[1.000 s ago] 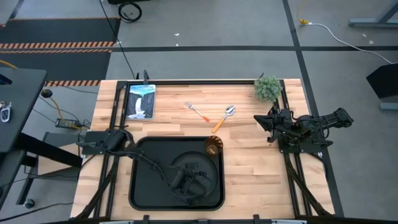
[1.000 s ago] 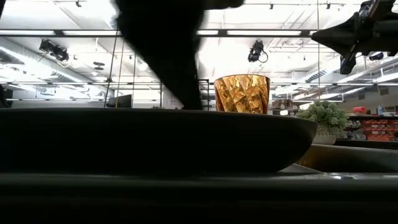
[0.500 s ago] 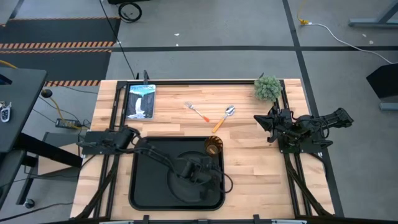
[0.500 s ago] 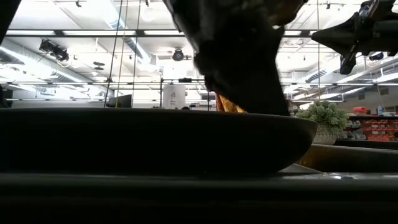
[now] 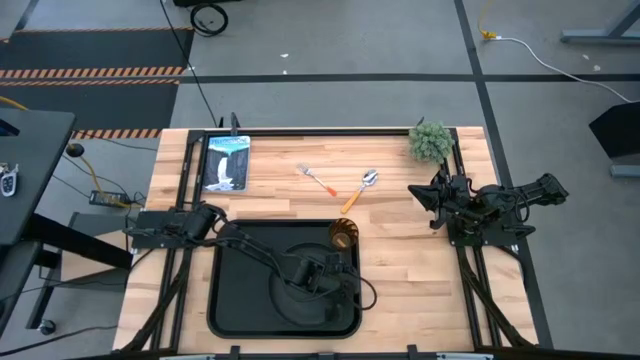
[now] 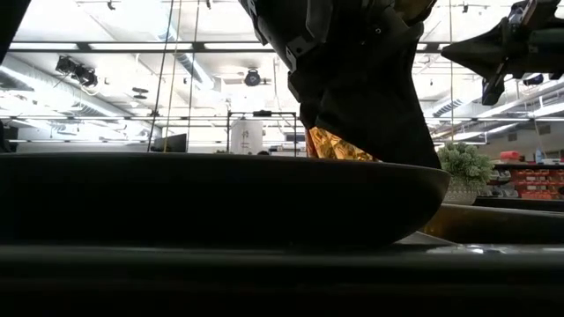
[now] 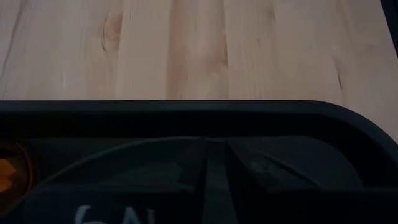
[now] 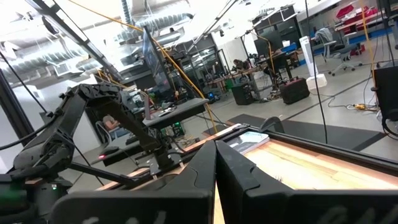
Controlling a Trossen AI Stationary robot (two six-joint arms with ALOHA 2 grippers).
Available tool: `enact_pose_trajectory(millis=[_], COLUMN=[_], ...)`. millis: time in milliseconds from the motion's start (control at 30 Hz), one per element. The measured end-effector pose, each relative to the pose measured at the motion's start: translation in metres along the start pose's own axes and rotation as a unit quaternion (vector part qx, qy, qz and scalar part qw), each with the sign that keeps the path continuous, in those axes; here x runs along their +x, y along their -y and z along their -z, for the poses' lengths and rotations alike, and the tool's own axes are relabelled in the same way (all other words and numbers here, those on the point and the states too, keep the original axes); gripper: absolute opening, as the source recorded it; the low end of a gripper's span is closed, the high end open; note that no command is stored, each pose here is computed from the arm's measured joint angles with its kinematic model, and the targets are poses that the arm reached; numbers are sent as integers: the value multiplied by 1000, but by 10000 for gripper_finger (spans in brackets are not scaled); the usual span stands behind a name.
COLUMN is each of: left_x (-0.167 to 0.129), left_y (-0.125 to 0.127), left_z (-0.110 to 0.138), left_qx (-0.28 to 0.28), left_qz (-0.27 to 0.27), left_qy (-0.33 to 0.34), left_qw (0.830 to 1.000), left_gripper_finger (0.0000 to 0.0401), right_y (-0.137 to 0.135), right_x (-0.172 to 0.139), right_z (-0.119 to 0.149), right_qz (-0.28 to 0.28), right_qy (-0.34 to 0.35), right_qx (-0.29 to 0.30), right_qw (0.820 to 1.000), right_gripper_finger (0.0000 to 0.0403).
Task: Pick and place plate/cup/fork/spoon on tray
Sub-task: Put the black plate on the black tray to the bottom right of the orange cup, then put the orange fork on the black tray to the left of the black plate
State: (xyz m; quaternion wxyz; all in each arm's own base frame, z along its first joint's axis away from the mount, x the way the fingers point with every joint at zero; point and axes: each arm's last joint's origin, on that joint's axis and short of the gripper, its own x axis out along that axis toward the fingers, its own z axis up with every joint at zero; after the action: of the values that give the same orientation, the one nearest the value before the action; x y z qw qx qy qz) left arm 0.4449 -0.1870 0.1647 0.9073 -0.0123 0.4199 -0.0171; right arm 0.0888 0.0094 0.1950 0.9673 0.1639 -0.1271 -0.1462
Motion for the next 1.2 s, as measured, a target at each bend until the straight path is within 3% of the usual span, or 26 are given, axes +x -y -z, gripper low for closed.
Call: enact_pose_trajectory(millis=[267, 500, 600, 767, 1000, 1200], left_x=[-10, -69, -77, -81, -77, -94], left_y=[1, -12, -38, -104, -196, -254], left_z=[-10, -67, -82, -96, -87, -69], left_qx=[22, 21, 11, -29, -73, -45], left_qz=[-11, -9, -15, -36, -91, -104], left_qy=[2, 77, 82, 73, -4, -93], left_qw=[1000, 997, 996, 996, 993, 989], left_gripper_finger=[64, 64, 60, 44, 31, 44], right_y=[0, 0, 0, 0, 0, 0], right_x=[0, 0, 0, 0, 0, 0], right_z=[0, 0, -1, -1, -2, -2], right_qz=[0, 0, -1, -1, -2, -2], right_qy=[0, 1, 3, 5, 7, 7], right_qx=[0, 1, 2, 4, 5, 5], right_qw=[1000, 1000, 1000, 1000, 1000, 1000], right_gripper_finger=[16, 16, 16, 16, 16, 16])
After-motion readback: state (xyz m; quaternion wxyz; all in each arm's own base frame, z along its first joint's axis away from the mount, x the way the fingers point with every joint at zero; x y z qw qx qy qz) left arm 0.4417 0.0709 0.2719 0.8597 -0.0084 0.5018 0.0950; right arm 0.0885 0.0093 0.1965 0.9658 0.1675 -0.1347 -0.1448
